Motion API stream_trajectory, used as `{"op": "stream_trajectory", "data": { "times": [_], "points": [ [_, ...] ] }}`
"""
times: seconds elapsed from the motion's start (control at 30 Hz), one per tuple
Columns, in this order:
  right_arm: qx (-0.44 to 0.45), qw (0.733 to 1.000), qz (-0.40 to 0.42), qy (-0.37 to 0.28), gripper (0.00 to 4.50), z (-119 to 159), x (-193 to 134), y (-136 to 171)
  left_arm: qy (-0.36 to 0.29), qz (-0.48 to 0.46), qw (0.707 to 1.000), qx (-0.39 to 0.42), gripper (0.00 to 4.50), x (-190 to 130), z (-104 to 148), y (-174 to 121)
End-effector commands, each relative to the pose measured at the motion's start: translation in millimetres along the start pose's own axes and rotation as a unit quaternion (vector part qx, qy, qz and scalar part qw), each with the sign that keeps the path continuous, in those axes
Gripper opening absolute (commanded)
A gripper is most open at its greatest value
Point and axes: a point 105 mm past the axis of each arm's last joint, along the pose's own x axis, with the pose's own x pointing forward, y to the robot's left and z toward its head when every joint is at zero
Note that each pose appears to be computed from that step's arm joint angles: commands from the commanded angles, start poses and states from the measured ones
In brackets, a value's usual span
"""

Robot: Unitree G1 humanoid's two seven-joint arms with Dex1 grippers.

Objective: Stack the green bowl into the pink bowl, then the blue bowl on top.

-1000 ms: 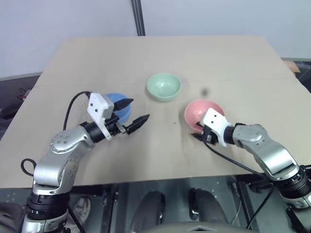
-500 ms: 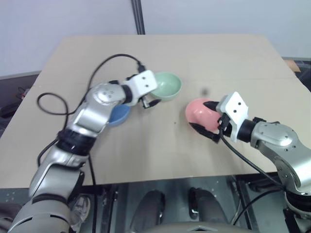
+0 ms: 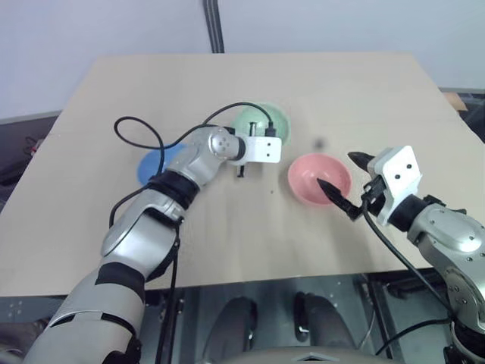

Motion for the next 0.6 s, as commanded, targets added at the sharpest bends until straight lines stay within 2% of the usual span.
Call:
{"op": "stream_trajectory", "data": {
  "times": [0.03,0.23,0.3,0.43,0.6],
  "points": [
    [-0.014,0.999,0.001,-0.036,4.27,13.6,-13.5,2.0,-0.078,0.023,0.997,0.010,0.10,-18.9,30.3,23.9],
    [-0.010,0.999,-0.006,-0.031,4.27,3.7,-35.3,-4.8,-0.233,0.012,0.971,0.047,0.10,-59.7,83.4,29.7],
    [-0.013,0.999,-0.011,-0.029,4.27,-0.1,-44.1,-8.3,-0.271,-0.017,0.961,0.058,0.10,-71.7,96.9,23.5],
    [-0.017,0.999,-0.019,-0.024,4.27,-6.4,-64.0,-13.9,-0.310,-0.067,0.946,0.071,0.10,-77.5,113.0,9.8],
    [-0.024,0.999,-0.036,-0.014,4.27,-11.4,-80.2,-15.5,-0.328,-0.128,0.932,0.090,0.10,-63.3,121.4,-16.4]
  ]
}}
